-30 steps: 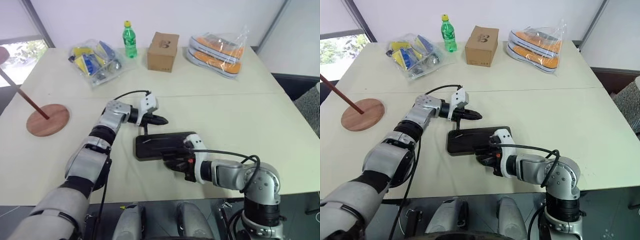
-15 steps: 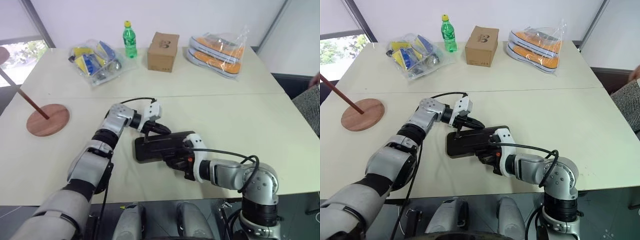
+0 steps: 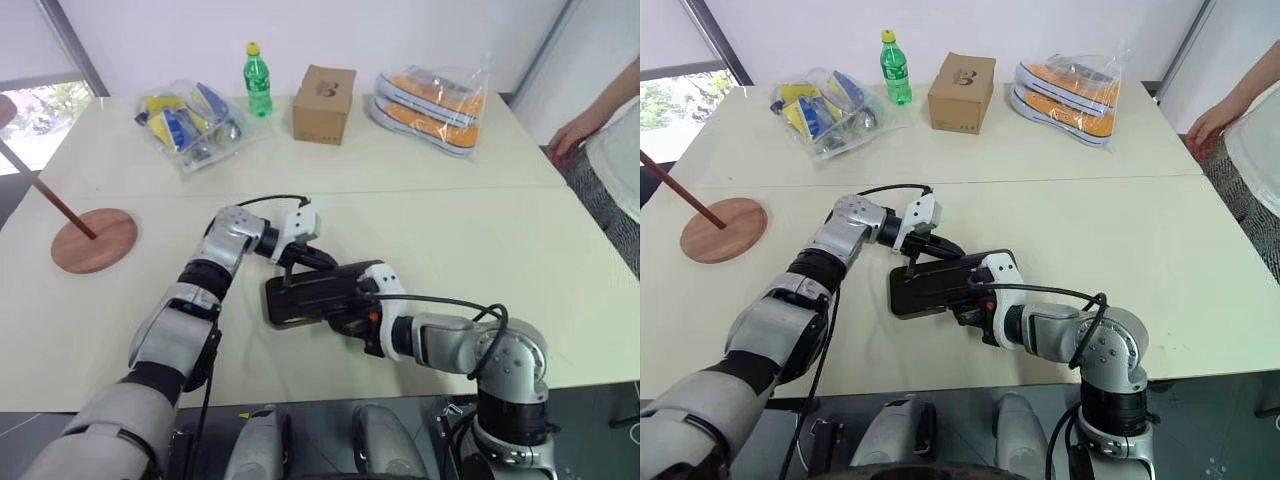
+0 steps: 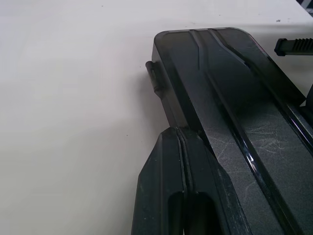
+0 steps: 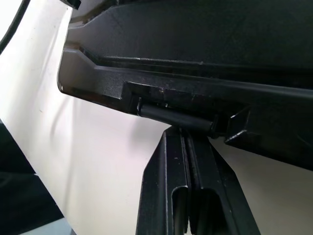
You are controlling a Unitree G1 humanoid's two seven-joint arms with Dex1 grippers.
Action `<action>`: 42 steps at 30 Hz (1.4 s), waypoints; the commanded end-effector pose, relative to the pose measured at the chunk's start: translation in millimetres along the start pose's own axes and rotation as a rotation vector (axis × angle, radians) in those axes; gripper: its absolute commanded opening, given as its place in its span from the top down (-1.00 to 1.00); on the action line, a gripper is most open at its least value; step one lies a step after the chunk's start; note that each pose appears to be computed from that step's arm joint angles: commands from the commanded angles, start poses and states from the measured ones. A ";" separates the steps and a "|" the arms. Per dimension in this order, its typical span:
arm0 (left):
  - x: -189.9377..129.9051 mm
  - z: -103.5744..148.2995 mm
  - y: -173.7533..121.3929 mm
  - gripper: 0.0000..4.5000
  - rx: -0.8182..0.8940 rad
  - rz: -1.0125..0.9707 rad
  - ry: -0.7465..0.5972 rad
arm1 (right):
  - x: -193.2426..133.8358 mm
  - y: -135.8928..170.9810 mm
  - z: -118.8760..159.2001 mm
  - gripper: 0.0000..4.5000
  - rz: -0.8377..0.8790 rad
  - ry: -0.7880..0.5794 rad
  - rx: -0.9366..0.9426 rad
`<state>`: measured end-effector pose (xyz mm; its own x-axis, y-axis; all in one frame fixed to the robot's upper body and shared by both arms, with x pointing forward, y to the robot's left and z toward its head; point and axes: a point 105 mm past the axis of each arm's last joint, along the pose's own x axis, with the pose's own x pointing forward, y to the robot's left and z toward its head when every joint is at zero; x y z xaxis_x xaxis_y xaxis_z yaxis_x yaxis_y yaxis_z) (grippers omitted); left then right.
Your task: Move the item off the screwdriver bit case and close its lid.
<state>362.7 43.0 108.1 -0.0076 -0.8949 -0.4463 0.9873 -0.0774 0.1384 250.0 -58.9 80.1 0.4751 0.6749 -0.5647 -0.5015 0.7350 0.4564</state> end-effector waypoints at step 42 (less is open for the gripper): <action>-158.3 44.3 -36.5 1.00 -0.105 0.652 -0.205 | -131.8 -11.3 86.2 0.98 -0.040 -0.157 -0.631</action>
